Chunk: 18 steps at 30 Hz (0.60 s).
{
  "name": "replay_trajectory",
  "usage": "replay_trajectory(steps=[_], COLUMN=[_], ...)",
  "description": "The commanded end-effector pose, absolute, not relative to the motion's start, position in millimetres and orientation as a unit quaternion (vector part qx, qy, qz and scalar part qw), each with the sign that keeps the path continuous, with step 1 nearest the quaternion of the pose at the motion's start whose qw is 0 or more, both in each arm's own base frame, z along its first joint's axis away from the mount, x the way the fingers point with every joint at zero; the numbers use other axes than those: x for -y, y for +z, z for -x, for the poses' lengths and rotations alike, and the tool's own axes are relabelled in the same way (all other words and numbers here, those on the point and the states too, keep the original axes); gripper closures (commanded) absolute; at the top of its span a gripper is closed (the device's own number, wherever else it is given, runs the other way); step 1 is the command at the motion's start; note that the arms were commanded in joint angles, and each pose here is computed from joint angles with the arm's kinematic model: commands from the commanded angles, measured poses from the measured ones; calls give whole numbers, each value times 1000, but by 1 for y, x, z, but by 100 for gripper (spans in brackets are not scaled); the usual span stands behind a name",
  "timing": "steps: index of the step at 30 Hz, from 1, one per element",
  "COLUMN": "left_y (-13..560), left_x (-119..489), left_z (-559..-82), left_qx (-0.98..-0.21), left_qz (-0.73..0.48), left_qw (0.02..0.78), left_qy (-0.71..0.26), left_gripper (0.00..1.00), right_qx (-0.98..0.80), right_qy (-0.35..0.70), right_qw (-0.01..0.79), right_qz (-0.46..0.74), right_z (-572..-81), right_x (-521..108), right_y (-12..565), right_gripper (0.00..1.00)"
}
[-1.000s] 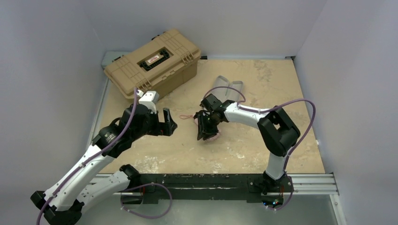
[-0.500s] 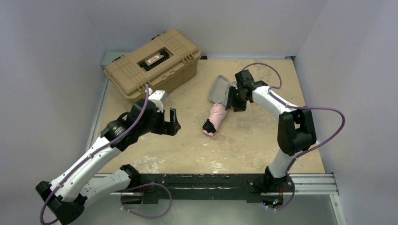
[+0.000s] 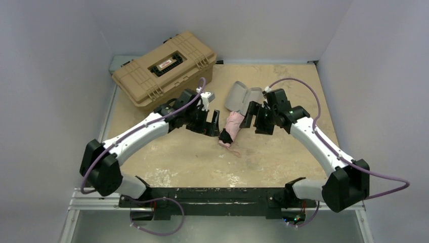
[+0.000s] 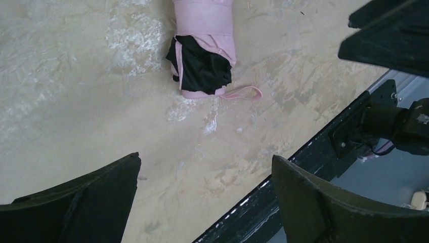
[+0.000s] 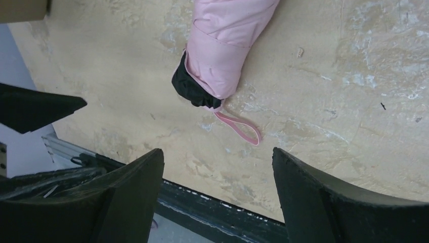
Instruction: Open the umbrella
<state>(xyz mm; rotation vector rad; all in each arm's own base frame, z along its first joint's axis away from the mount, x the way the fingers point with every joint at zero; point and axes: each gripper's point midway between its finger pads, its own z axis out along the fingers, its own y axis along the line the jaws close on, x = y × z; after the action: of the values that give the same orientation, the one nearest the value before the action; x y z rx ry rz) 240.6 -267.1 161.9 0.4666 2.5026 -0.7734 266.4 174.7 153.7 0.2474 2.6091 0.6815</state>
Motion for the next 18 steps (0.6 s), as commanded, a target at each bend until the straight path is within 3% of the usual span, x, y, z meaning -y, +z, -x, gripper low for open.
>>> replay_trajectory(steps=[1,18], left_y=[164,76], left_x=[292,343], left_z=[-264,-262], left_qx=[-897,-909], left_qz=[-203,-246], left_qw=[248,131], left_qy=[-305,-310], left_gripper=[1,11], right_qx=[-938,-938], right_qy=[257,253], right_qw=[205,217], right_qz=[-112,-97], right_z=[-252,-237], right_x=[-172,-163], right_y=[157,164], right_gripper=[22,21])
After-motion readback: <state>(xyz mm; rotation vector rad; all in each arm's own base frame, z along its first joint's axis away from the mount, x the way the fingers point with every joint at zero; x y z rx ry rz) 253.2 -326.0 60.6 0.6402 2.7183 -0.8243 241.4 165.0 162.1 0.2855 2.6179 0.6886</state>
